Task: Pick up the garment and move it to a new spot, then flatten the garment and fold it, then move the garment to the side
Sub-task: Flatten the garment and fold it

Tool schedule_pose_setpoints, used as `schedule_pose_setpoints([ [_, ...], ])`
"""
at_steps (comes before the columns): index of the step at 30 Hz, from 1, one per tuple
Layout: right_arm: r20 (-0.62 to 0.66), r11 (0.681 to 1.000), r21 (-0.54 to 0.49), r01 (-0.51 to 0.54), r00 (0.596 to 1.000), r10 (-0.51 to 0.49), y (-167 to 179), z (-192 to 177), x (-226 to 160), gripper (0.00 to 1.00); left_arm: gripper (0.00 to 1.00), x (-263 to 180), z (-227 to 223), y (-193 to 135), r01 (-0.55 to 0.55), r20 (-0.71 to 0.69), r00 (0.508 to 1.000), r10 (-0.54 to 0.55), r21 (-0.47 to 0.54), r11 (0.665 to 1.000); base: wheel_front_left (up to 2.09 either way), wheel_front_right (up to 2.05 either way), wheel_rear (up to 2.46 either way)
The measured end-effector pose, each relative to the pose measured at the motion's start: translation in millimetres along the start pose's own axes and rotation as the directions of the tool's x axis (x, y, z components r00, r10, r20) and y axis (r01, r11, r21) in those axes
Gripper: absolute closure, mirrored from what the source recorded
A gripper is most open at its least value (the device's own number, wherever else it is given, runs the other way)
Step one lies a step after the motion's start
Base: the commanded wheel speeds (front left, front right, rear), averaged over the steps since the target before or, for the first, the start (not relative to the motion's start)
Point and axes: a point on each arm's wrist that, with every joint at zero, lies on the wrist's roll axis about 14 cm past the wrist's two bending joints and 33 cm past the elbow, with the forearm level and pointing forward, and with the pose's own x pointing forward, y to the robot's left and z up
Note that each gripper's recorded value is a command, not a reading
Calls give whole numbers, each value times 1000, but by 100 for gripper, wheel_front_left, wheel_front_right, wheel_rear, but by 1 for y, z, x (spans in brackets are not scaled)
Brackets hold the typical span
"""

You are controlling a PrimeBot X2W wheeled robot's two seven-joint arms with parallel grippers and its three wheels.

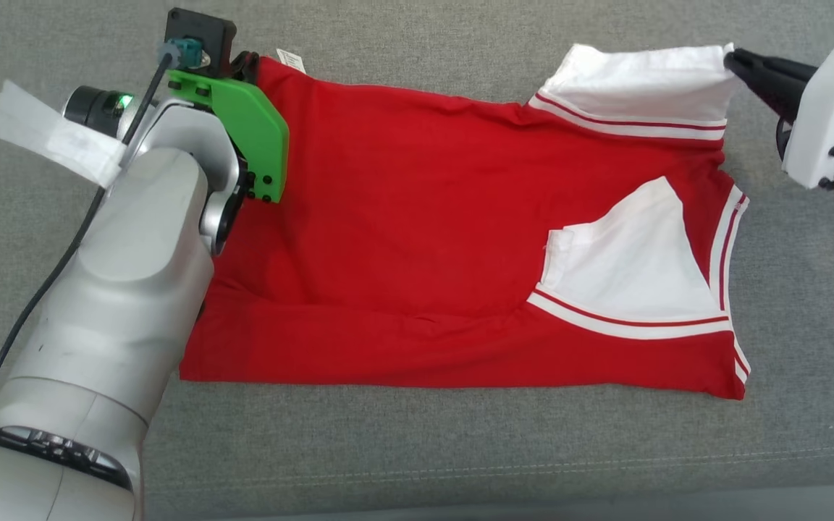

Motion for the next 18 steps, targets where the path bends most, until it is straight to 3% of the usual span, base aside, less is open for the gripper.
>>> schedule_pose_setpoints([
  [11, -120, 999, -34, 3, 993, -7, 5, -42, -42, 100, 100, -28, -28, 1, -14, 14, 1000, 13, 32, 999, 0, 0, 0],
  [18, -174, 999, -13, -44, 984, 41, 25, -63, -54, 100, 100, -45, -54, 8, -46, -36, 998, 47, 29, 999, 0, 0, 0],
])
